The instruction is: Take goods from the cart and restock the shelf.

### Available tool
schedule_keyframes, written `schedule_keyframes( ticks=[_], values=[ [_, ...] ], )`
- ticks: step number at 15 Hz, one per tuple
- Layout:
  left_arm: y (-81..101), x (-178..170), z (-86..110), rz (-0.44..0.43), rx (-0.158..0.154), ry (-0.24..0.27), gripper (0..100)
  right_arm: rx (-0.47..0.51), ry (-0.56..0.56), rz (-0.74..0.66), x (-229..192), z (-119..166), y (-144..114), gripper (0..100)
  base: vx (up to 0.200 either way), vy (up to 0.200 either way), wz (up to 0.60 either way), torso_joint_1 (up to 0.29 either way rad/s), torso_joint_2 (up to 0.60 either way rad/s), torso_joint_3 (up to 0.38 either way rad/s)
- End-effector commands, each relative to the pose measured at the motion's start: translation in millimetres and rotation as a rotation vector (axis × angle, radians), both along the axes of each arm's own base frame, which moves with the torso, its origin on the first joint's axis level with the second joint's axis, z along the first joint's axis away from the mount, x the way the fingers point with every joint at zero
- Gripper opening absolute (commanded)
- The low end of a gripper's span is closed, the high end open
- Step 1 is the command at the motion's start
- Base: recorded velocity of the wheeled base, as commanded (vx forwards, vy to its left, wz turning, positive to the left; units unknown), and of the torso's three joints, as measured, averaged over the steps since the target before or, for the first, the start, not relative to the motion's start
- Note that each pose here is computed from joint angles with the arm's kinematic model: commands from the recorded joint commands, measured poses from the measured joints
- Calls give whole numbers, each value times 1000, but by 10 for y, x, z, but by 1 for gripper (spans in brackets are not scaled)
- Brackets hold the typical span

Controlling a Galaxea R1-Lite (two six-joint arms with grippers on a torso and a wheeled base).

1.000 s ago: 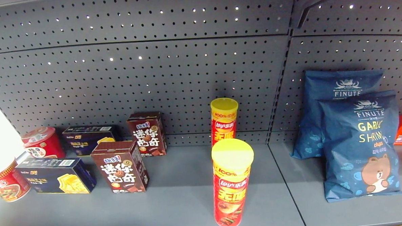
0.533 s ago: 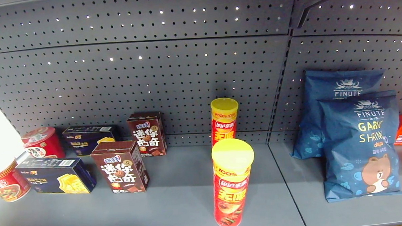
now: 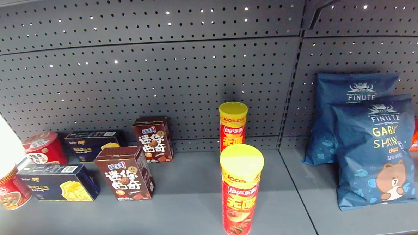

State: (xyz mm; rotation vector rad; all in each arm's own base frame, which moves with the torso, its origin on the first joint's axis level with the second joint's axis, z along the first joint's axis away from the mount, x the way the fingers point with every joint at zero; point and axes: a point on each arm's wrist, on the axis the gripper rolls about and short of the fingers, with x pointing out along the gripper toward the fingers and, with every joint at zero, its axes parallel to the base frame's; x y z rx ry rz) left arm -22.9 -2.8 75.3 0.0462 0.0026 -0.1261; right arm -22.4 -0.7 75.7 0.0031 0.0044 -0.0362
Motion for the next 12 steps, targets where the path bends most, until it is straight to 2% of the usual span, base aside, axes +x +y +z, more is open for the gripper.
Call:
schedule_keyframes(
  ticks=[1, 6, 8, 12],
  values=[
    [1, -1, -3, 3, -1, -1, 100, 0, -3, 1, -2, 0, 0, 100, 0, 0, 0, 0, 0, 0],
    [2, 0, -3, 12, 4, -1, 100, 0, -3, 1, -2, 0, 0, 100, 0, 0, 0, 0, 0, 0],
    [4, 1, -2, 20, -2, 1, 100, 0, -3, 1, -2, 0, 0, 100, 0, -200, 0, 2, 2, 0],
    [4, 1, -2, 20, -4, 1, 100, 0, -3, 1, -2, 0, 0, 100, 0, 0, 0, 0, 0, 0]
  ],
)
